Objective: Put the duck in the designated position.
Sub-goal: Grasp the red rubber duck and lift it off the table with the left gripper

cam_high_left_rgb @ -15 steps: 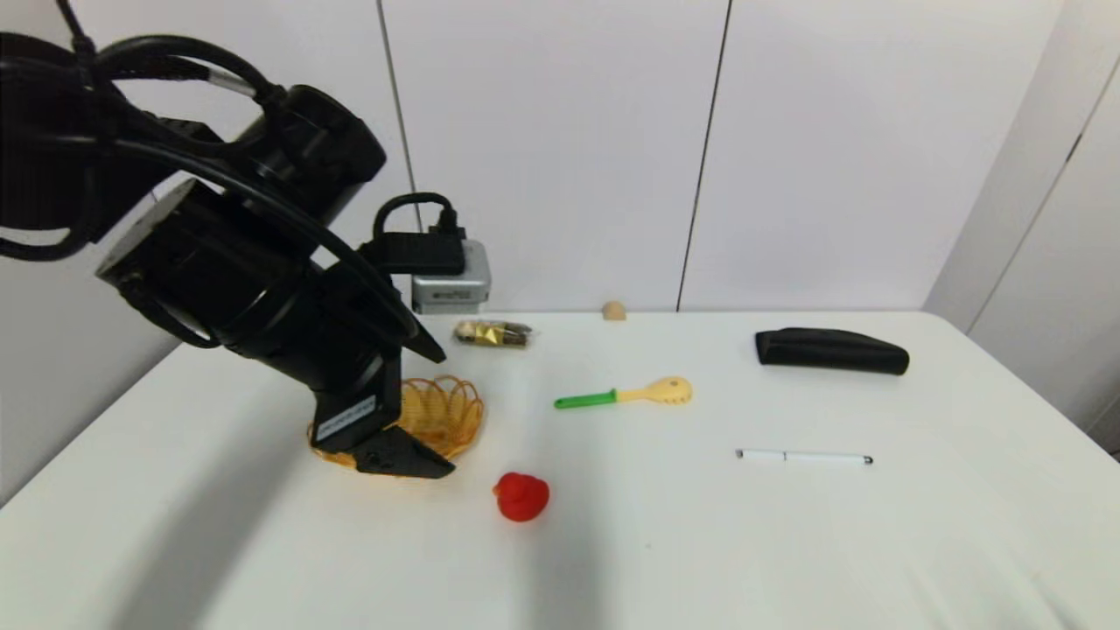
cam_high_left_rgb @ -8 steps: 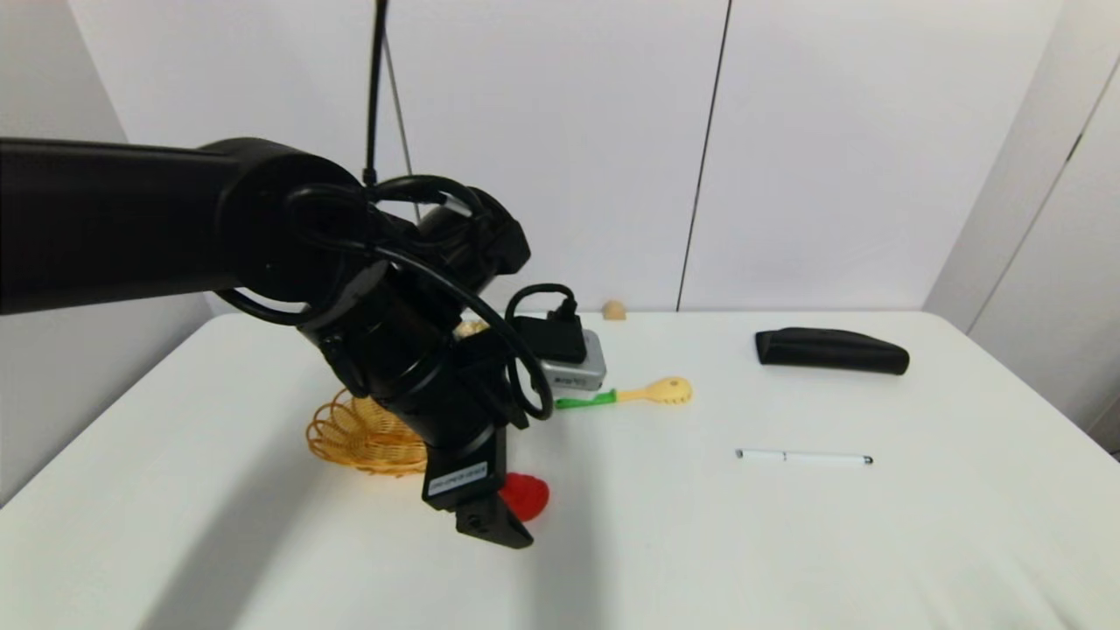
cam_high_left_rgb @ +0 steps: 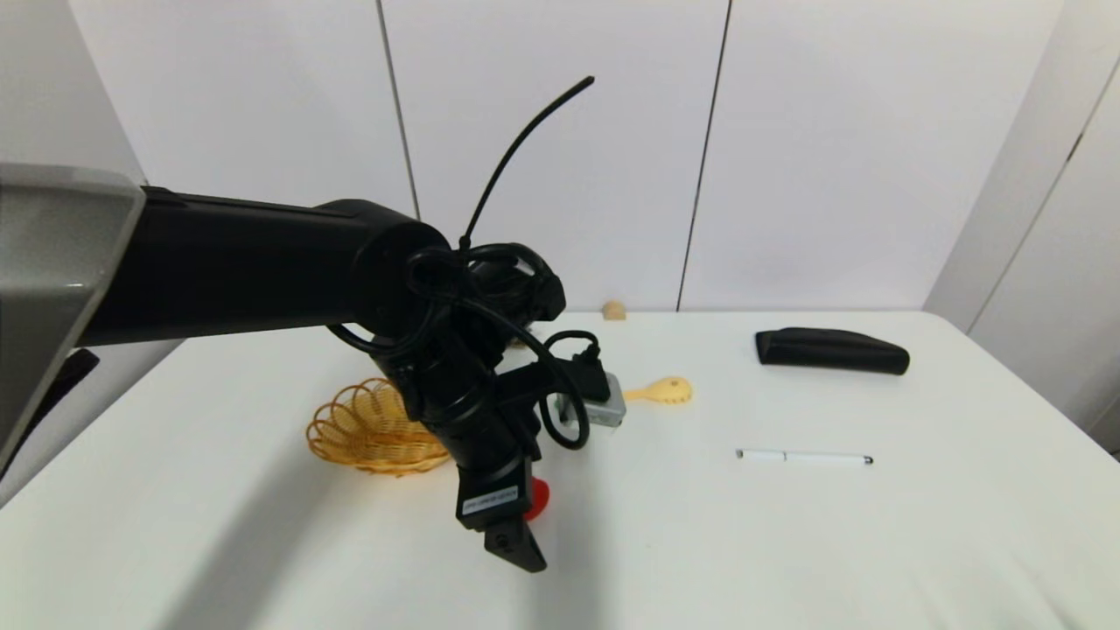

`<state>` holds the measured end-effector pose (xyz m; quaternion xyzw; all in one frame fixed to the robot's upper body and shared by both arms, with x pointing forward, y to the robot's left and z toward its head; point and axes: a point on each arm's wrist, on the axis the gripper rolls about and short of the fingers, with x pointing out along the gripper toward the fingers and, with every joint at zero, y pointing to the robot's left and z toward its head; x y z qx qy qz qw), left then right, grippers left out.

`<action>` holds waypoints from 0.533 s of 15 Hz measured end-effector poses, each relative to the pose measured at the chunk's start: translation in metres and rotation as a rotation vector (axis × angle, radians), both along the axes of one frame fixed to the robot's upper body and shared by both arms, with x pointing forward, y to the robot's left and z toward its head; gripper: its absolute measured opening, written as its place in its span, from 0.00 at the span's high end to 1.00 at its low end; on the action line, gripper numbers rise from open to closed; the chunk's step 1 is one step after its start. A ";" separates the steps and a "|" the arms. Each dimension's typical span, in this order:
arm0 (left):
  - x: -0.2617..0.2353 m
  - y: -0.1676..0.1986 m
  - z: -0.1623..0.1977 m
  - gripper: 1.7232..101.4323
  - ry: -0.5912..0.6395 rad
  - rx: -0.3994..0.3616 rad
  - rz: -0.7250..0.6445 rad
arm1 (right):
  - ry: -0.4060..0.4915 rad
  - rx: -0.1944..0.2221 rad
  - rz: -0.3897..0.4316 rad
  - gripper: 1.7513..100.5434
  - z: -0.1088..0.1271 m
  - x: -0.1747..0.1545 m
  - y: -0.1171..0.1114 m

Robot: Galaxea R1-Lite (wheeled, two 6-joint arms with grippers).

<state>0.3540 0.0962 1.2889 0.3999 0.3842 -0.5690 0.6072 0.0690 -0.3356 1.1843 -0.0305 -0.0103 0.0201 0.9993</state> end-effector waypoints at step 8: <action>0.018 0.000 -0.014 0.04 0.004 0.028 0.035 | 0.000 0.000 0.000 0.03 0.000 0.000 0.000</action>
